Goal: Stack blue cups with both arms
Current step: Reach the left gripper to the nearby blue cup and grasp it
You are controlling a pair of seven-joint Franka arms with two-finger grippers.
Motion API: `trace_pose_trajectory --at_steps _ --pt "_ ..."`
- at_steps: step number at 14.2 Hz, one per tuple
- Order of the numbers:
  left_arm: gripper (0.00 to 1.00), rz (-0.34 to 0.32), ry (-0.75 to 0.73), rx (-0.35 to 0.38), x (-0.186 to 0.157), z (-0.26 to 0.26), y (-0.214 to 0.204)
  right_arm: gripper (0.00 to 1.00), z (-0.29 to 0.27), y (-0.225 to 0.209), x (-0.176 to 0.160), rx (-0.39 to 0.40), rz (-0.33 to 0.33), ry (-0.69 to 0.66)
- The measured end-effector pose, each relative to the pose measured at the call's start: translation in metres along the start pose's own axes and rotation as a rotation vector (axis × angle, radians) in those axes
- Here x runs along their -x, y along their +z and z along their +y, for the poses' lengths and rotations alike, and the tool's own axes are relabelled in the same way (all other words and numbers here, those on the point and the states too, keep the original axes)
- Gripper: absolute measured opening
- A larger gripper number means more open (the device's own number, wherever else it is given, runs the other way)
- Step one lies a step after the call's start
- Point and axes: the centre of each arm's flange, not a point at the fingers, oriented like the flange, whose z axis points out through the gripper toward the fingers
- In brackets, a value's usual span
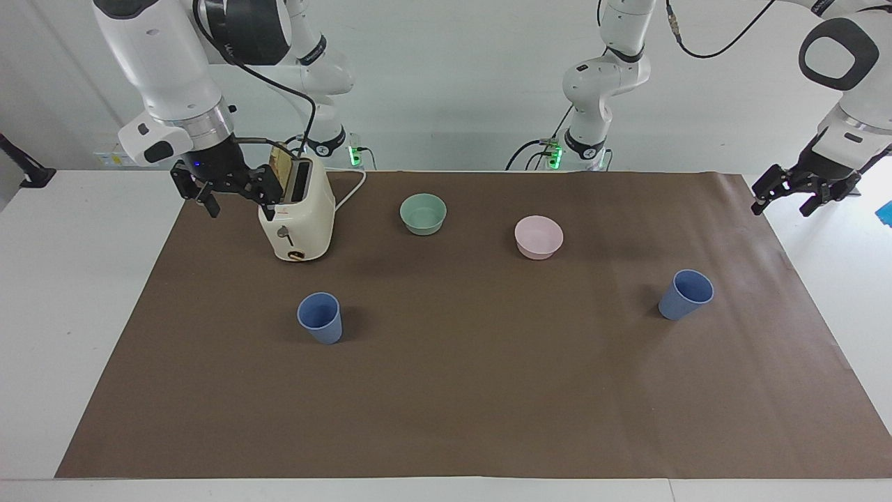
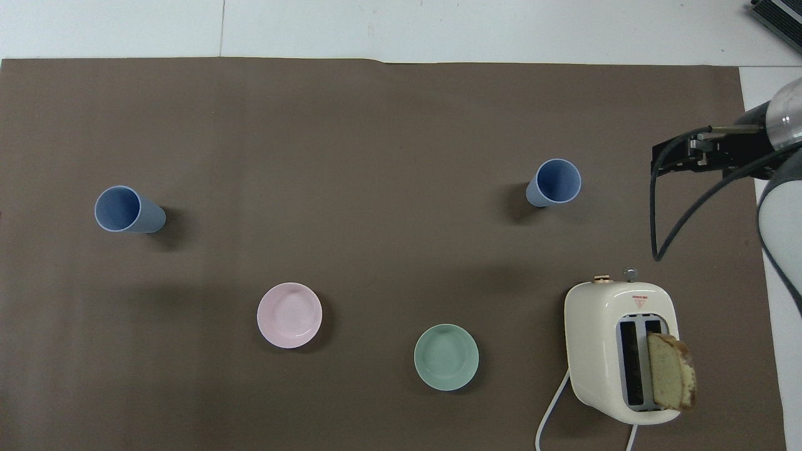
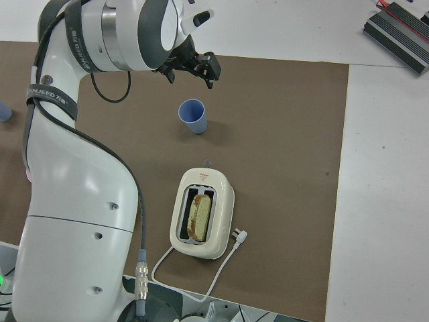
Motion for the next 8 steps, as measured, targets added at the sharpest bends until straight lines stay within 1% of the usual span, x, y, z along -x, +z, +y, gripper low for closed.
trace_pose_trajectory --at_steps 5,8 --pt "1.00 -0.013 -0.065 0.017 -0.020 -0.002 0.080 1.00 0.000 0.000 0.000 0.000 0.000 0.000" --pt "1.00 -0.021 -0.111 0.041 -0.036 0.007 0.118 1.00 0.000 0.000 0.000 0.000 0.000 0.000"
